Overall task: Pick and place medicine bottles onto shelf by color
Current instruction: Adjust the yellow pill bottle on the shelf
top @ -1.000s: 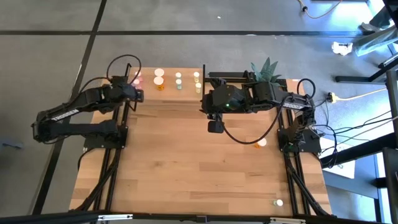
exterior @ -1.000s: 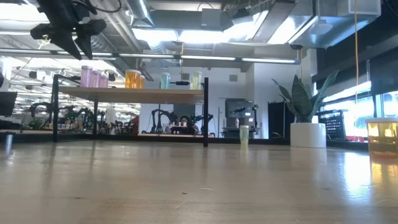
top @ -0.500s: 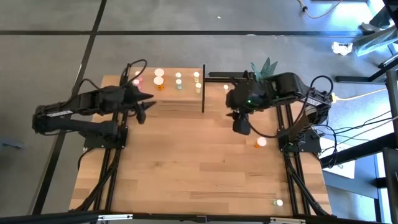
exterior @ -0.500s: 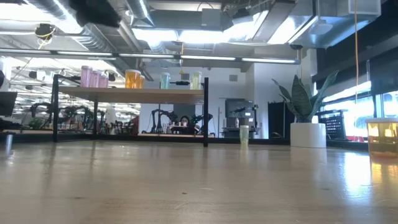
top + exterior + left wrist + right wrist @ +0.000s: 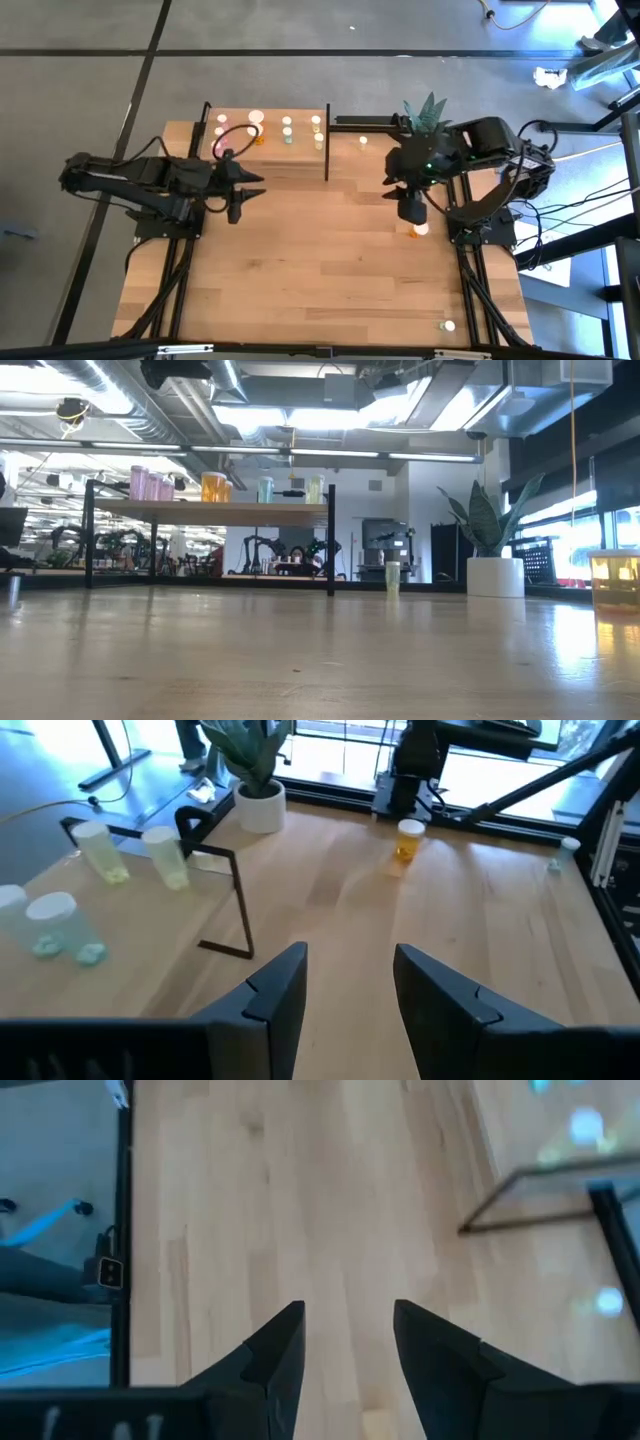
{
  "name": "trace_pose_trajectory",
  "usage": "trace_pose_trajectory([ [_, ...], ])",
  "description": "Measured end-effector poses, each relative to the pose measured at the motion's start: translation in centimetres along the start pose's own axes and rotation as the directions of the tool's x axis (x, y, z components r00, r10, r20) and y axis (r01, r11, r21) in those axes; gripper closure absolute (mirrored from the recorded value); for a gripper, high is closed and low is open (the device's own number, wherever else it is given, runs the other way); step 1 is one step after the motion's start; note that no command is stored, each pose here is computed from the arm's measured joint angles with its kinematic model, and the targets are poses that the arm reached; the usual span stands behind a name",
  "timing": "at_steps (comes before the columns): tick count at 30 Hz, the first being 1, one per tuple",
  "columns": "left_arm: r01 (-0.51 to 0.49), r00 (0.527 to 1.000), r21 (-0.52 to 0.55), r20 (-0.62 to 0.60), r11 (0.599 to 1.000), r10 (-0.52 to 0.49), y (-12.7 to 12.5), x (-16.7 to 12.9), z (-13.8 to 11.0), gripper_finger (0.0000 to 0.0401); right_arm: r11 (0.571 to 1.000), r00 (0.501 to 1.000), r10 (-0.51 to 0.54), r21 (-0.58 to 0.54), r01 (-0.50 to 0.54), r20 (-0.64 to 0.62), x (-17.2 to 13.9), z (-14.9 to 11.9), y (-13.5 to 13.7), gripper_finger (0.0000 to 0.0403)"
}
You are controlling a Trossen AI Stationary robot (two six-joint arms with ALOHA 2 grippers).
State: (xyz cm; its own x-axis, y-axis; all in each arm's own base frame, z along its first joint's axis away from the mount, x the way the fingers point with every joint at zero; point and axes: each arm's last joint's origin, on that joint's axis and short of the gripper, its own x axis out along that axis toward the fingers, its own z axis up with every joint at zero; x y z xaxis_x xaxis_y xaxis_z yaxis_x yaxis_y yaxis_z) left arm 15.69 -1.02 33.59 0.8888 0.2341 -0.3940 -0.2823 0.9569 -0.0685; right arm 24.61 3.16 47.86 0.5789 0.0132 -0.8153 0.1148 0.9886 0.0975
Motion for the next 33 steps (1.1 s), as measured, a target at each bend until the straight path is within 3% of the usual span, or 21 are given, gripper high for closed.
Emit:
trace_pose_trajectory([
  [4, 0.012, 1.0, 0.017, 0.004, 1.0, -0.012, -0.8, 0.3, 0.0, 0.0257, 0.986, 0.991, -0.116, 0.11, 0.122, -0.062, 1.2, -2.0, -0.7, 0.0247],
  [7, 0.001, 1.0, 0.015, 0.01, 1.0, -0.001, -1.0, 0.2, -0.1, 0.0257, 0.957, 0.97, -0.24, 0.159, 0.241, -0.029, 2.7, -2.4, -1.1, 0.0247],
  [15, -0.025, 0.999, -0.006, 0.024, 1.0, 0.025, -0.9, 0.1, 0.0, 0.0258, 0.945, 0.948, -0.313, 0.085, 0.317, -0.061, 7.2, -2.8, -1.8, 0.0247],
  [22, -0.051, 0.998, -0.01, 0.036, 0.999, 0.052, -0.9, 0.1, 0.1, 0.0258, 0.97, 0.968, -0.24, 0.005, 0.241, -0.069, 10.3, -2.5, -4.4, 0.0247],
  [28, -0.106, 0.993, -0.058, 0.053, 0.993, 0.11, -0.7, 0.1, 0.1, 0.0258, 0.973, 0.981, -0.134, -0.169, 0.158, 0.143, 11.9, -0.4, -7.1, 0.0247],
  [30, -0.112, 0.992, -0.066, 0.055, 0.991, 0.116, -0.7, 0.1, 0.1, 0.0258, 0.97, 0.968, -0.114, -0.184, 0.156, 0.223, 12.7, 0.4, -8.0, 0.0247],
  [33, -0.117, 0.991, -0.067, 0.056, 0.991, 0.121, -0.7, 0.1, 0.1, 0.0258, 0.969, 0.963, -0.116, -0.185, 0.163, 0.245, 14.5, 1.0, -9.4, 0.0247],
])
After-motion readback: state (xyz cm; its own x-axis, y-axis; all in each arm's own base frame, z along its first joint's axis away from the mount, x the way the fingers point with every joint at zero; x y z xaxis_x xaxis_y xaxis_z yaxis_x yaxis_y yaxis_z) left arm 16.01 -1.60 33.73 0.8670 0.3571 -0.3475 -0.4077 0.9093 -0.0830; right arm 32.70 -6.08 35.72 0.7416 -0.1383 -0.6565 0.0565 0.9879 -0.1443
